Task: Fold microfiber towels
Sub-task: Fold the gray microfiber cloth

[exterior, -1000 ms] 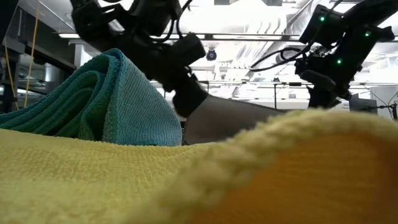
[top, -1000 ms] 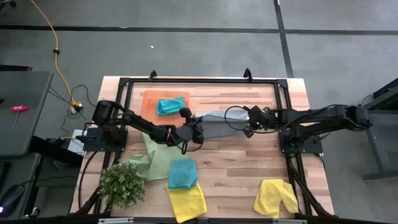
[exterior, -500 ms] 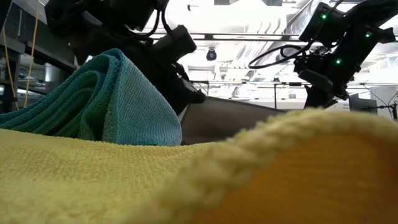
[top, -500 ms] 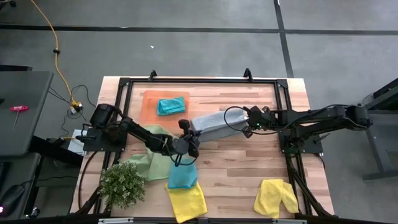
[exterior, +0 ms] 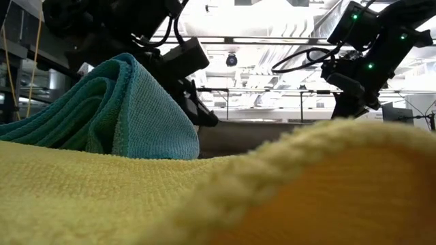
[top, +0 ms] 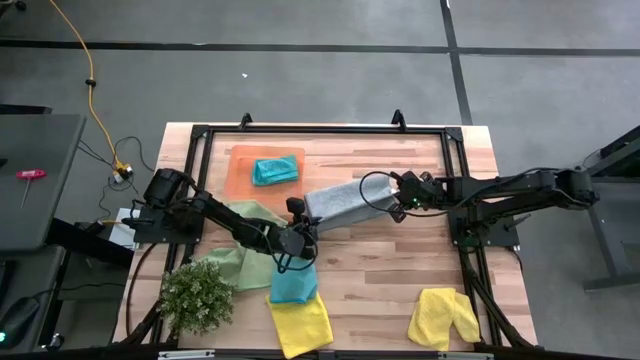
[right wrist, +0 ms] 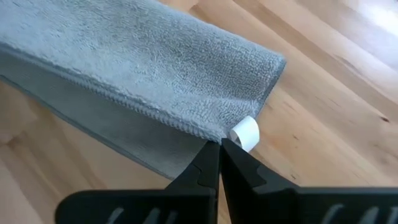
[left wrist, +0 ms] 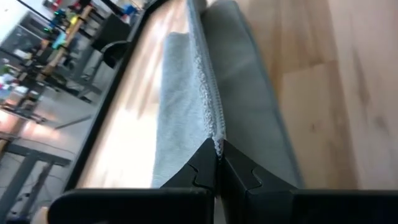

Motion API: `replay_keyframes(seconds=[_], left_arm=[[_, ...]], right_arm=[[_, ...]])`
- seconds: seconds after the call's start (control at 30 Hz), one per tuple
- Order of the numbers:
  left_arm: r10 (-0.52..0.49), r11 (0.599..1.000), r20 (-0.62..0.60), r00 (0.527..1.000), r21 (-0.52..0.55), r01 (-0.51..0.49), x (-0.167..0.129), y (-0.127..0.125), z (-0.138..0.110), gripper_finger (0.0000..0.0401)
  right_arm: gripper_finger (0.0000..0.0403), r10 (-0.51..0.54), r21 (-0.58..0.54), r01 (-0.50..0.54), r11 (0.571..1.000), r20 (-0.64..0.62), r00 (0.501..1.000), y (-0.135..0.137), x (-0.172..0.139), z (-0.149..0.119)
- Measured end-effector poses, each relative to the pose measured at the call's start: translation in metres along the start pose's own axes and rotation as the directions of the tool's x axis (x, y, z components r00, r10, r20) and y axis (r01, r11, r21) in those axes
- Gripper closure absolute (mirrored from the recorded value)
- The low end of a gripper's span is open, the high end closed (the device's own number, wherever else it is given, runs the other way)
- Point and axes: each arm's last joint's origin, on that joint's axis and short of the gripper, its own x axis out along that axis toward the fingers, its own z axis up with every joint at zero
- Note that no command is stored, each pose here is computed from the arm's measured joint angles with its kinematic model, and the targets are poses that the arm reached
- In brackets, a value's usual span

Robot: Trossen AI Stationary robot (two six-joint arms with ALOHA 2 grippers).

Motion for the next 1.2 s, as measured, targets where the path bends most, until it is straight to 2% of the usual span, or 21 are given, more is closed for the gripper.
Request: replay_keyframes(seconds=[0.37,0.57,0.8,1.03,1.2], left_arm=[[-0.105,0.994,-0.005,0.994,-0.029,0.105,-0.004,-0.008,-0.003,0.0392],[-0.193,0.981,-0.039,0.98,-0.009,0.192,-0.005,-0.011,-0.008,0.0356],[-0.166,0.986,-0.072,0.984,0.017,0.167,-0.005,-0.011,-0.011,0.0307],[-0.192,0.981,-0.024,0.981,0.013,0.192,-0.006,-0.008,0.004,0.028],[-0.252,0.966,-0.006,0.968,0.053,0.252,-0.005,-0.007,0.02,0.0262]], right_arm=[[0.0403,0.001,0.0,-0.001,1.0,-0.013,1.0,0.0,0.0,-0.001],[0.0403,-0.01,-0.001,0.01,1.0,-0.016,1.0,-0.001,0.0,-0.002],[0.0403,0.001,0.001,-0.001,1.0,-0.016,1.0,-0.001,0.0,-0.001],[0.04,0.009,-0.001,-0.009,1.0,-0.007,1.0,0.0,0.0,0.0],[0.0357,0.02,-0.013,-0.02,1.0,-0.01,1.0,0.0,0.0,0.0]])
